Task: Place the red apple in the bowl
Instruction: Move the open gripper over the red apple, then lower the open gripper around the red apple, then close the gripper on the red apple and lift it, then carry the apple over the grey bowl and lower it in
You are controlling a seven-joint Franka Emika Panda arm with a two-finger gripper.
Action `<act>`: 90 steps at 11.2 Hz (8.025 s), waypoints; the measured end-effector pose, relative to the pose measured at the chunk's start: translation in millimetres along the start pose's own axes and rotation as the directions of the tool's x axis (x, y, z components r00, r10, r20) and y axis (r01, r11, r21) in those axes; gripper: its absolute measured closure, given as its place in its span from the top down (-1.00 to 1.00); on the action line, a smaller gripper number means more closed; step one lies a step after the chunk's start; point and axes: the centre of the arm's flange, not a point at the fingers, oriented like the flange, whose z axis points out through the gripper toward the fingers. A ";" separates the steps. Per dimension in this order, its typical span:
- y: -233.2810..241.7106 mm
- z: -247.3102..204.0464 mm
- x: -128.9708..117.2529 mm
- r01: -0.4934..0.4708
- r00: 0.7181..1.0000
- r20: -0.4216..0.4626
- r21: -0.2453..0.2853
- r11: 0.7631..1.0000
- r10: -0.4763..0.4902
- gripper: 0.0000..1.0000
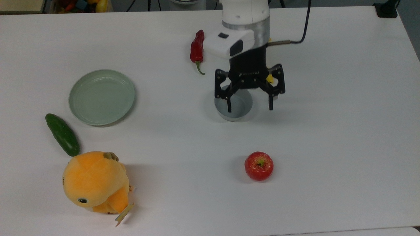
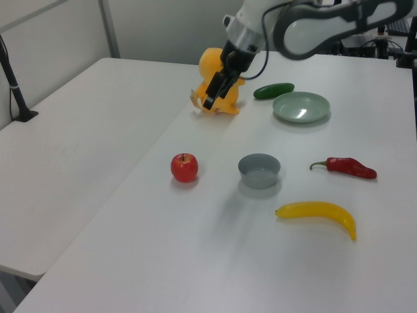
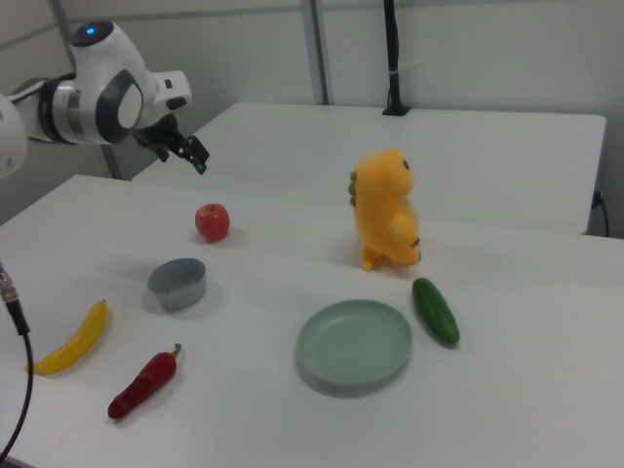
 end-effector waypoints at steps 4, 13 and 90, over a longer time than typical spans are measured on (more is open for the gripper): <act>-6.0 50.6 5.2 0.022 0.998 -0.061 -0.001 1.000 -0.022 1.00; -26.7 141.0 -26.7 0.071 0.989 -0.123 -0.064 0.995 -0.078 1.00; 22.4 74.6 -181.4 0.319 0.945 -0.065 -0.012 0.948 -0.319 0.57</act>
